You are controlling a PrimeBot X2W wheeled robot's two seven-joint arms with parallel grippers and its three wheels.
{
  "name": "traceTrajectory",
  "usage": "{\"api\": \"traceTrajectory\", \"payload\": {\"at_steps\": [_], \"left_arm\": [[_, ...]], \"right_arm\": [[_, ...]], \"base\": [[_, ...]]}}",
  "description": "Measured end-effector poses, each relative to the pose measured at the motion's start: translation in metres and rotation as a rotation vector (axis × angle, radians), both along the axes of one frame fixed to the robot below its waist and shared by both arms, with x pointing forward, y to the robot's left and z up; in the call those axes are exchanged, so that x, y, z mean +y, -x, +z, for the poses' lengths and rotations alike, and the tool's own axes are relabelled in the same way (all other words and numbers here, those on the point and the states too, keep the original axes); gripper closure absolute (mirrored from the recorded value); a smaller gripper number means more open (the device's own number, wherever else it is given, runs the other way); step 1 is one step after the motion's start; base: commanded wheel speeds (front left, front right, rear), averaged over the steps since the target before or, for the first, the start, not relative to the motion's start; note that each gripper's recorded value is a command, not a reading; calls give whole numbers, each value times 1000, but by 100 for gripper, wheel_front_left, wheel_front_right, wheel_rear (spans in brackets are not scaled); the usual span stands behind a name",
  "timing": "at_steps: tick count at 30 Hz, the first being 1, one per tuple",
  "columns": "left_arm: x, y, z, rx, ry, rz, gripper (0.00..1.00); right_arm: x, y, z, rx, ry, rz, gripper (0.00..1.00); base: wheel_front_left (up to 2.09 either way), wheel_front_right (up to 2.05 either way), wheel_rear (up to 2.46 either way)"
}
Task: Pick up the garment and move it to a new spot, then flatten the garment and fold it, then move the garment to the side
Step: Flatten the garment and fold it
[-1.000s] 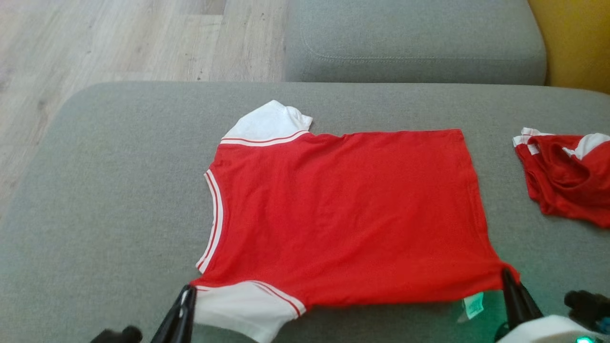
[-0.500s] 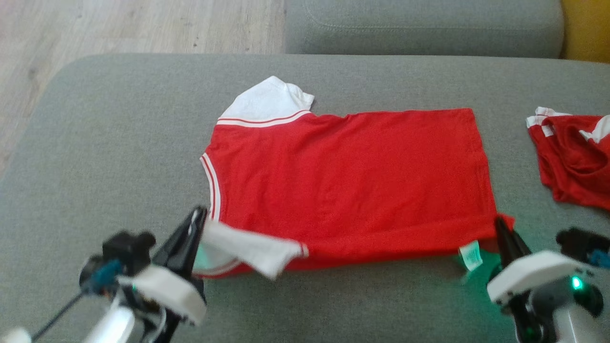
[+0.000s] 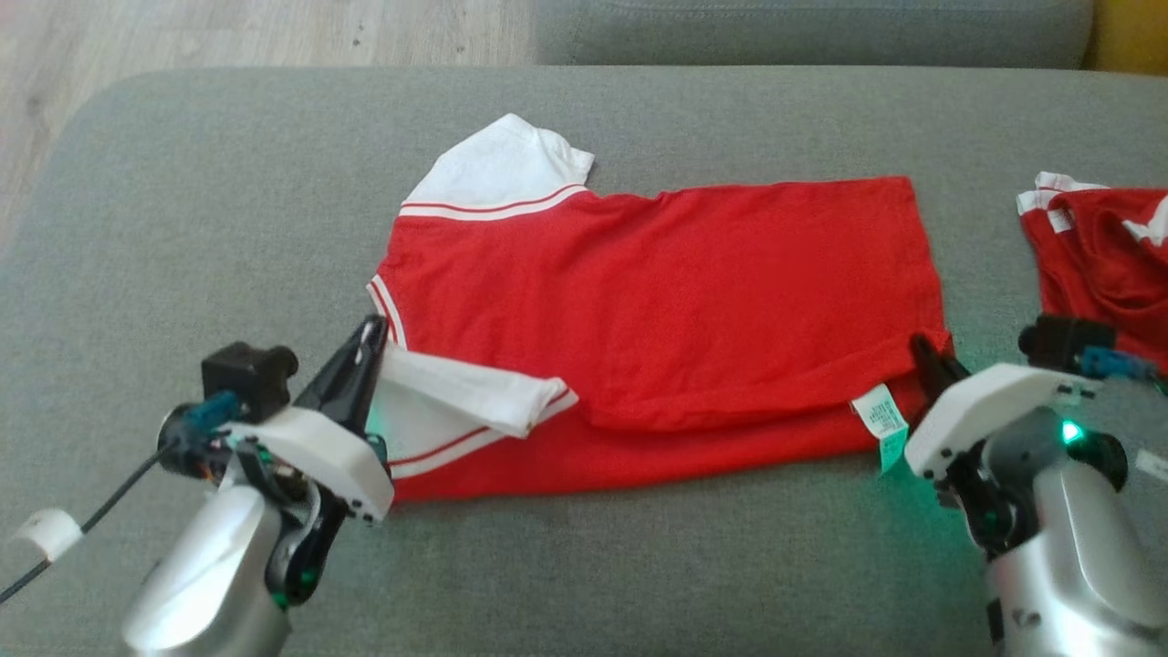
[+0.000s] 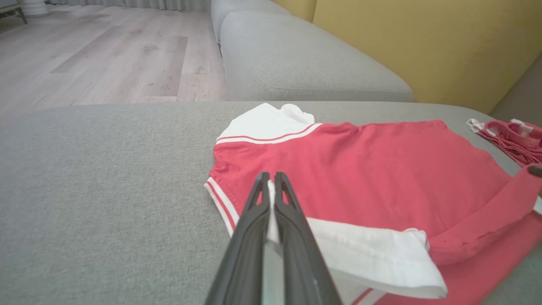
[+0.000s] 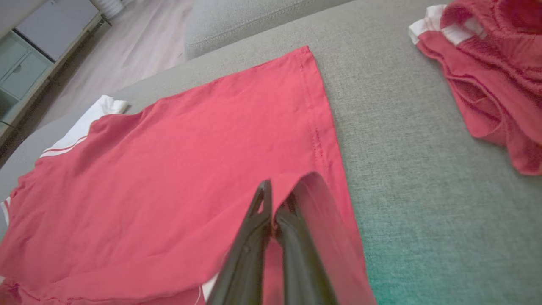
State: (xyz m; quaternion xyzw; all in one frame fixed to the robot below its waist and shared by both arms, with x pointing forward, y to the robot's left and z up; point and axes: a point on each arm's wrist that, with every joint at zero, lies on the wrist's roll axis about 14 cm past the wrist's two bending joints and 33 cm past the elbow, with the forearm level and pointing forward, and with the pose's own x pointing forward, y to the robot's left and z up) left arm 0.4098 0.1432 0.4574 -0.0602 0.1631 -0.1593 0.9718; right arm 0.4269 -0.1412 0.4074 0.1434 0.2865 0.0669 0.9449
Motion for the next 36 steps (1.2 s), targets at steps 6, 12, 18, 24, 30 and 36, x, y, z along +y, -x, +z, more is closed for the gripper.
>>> {"api": "traceTrajectory", "payload": {"at_steps": [6, 12, 18, 24, 30, 36], "left_arm": [[10, -16, 8, -71, 40, 71, 0], [19, -20, 17, -141, 73, 118, 0], [18, -13, 42, -249, 144, 140, 0], [21, 27, 16, -167, 180, 194, 0], [30, 75, -27, 14, 196, 277, 0], [23, 84, -43, 108, 249, 301, 0]], "right_arm": [[3, -11, -1, -2, -19, -6, 0], [0, -21, 14, -96, -68, -56, 0], [-16, -29, 51, -274, -103, -135, 0], [-32, -5, 53, -315, -11, -142, 0], [-36, 26, 45, -294, 54, -116, 0], [-34, 41, 32, -245, 59, -100, 0]], "base": [[0, 0, 0], [0, 0, 0], [0, 0, 0], [0, 0, 0], [0, 0, 0], [0, 0, 0]]}}
